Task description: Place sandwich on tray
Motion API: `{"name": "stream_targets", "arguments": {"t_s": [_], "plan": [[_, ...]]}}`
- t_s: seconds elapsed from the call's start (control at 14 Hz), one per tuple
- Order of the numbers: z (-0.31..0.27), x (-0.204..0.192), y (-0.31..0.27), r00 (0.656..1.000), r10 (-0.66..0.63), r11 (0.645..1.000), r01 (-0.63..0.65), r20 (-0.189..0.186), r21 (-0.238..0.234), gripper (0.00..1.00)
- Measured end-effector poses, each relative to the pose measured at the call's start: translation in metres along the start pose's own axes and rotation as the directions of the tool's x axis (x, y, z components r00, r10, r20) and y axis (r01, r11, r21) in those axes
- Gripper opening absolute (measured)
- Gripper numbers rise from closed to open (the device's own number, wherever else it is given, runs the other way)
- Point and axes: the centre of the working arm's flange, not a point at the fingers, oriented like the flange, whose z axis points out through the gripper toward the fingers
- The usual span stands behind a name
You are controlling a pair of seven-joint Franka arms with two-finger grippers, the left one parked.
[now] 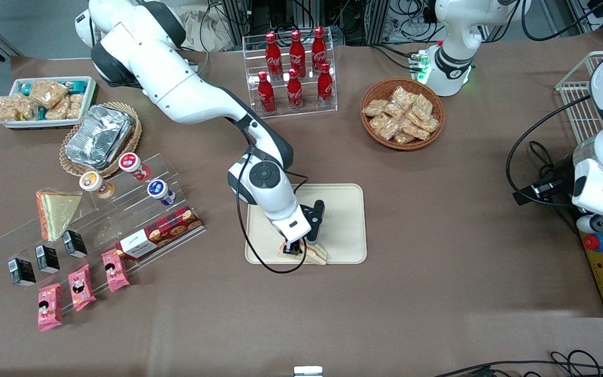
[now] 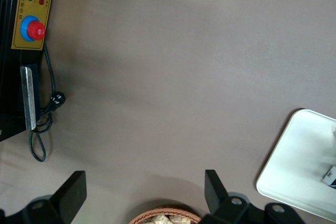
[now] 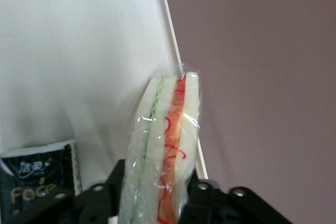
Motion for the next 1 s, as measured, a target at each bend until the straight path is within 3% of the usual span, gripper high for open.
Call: {"name": "stream_targets", "arguments": {"t_s": [0.29, 0.5, 0.64, 1.0], "plan": [[-0.015, 0.012, -0.002, 0.999, 0.017, 1.000, -0.017, -0.034, 0.010, 0.97], [-0.050, 0.007, 0.017, 0.994, 0.113, 0.991, -0.112, -0.005, 0.079, 1.00], [-0.091, -0.002, 0.038, 0.989, 0.146, 0.985, -0.149, 0.035, 0.092, 1.00], [-0.182, -0.097, 0.130, 0.920, 0.366, 0.910, -0.385, 0.140, 0.155, 1.00]]}}
